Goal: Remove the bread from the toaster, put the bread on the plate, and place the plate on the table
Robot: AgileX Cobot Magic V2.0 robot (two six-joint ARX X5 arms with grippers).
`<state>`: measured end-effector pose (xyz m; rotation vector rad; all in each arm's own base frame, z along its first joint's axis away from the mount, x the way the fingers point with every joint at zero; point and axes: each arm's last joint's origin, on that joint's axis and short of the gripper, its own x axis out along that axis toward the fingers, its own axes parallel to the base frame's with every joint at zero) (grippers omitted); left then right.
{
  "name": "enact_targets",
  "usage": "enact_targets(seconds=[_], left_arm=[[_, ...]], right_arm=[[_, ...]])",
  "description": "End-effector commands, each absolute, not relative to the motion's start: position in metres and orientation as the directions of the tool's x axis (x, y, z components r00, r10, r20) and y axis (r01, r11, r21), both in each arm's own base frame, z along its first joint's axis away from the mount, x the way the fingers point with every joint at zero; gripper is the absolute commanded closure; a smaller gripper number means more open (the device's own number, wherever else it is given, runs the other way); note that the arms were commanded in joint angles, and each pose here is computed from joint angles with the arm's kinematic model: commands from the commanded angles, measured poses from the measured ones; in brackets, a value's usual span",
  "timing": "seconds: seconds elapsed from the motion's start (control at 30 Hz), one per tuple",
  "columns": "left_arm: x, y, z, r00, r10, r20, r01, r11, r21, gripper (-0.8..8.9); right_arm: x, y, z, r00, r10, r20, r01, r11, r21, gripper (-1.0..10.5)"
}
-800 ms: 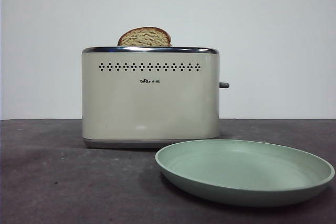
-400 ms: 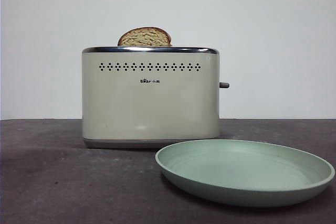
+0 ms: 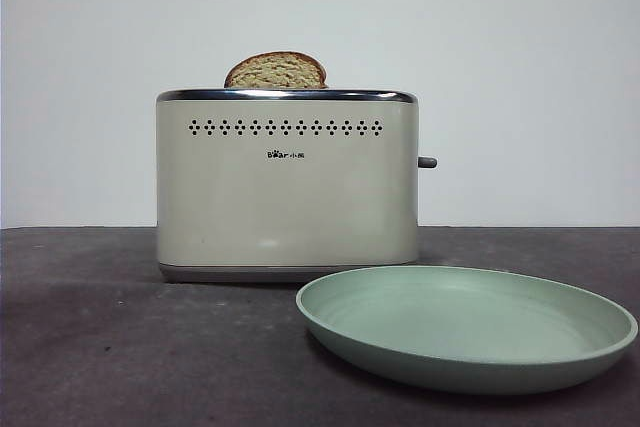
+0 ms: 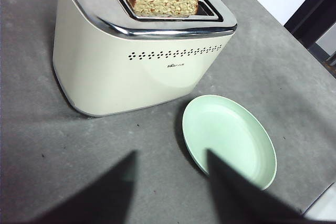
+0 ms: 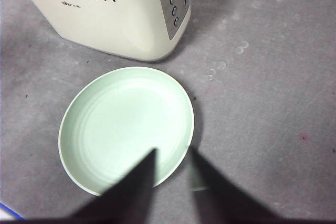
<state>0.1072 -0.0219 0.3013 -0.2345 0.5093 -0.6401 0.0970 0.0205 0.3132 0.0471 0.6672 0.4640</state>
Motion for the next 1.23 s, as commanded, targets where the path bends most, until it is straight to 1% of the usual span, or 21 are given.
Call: enact_targets(seconds=[0.03, 0.33, 0.5, 0.6, 0.73, 0.83, 1.07, 1.23], left_arm=[[0.107, -0.022, 0.307, 0.688, -0.628, -0.363, 0.525, 0.777, -0.349, 4.48], [0.107, -0.022, 0.307, 0.690, -0.628, -0.359, 0.529, 0.777, -0.342, 4.48], [0.113, -0.023, 0.314, 0.708, -0.633, -0.312, 0.554, 0.773, -0.310, 4.48], [0.121, -0.026, 0.325, 0.711, -0.646, -0.279, 0.580, 0.763, -0.286, 4.48], [0.140, -0.032, 0.343, 0.701, -0.668, -0.248, 0.620, 0.743, -0.252, 4.48], [0.159, -0.038, 0.353, 0.683, -0.687, -0.248, 0.647, 0.727, -0.229, 4.48], [0.209, -0.059, 0.367, 0.626, -0.718, -0.305, 0.715, 0.684, -0.142, 4.48], [0.247, -0.078, 0.372, 0.601, -0.722, -0.343, 0.739, 0.665, -0.105, 4.48]], right_arm=[[0.097, 0.021, 0.318, 0.700, 0.428, -0.571, -0.385, 0.900, 0.203, 6.0], [0.097, 0.021, 0.318, 0.700, 0.429, -0.571, -0.384, 0.900, 0.205, 6.0], [0.097, 0.021, 0.318, 0.700, 0.430, -0.571, -0.384, 0.900, 0.206, 6.0], [0.098, 0.021, 0.318, 0.697, 0.429, -0.574, -0.382, 0.900, 0.210, 6.0], [0.100, 0.021, 0.317, 0.692, 0.429, -0.581, -0.380, 0.900, 0.213, 6.0], [0.100, 0.021, 0.317, 0.691, 0.430, -0.581, -0.380, 0.900, 0.213, 6.0], [0.100, 0.021, 0.317, 0.690, 0.433, -0.580, -0.383, 0.898, 0.215, 6.0], [0.100, 0.021, 0.317, 0.690, 0.433, -0.580, -0.383, 0.898, 0.215, 6.0]])
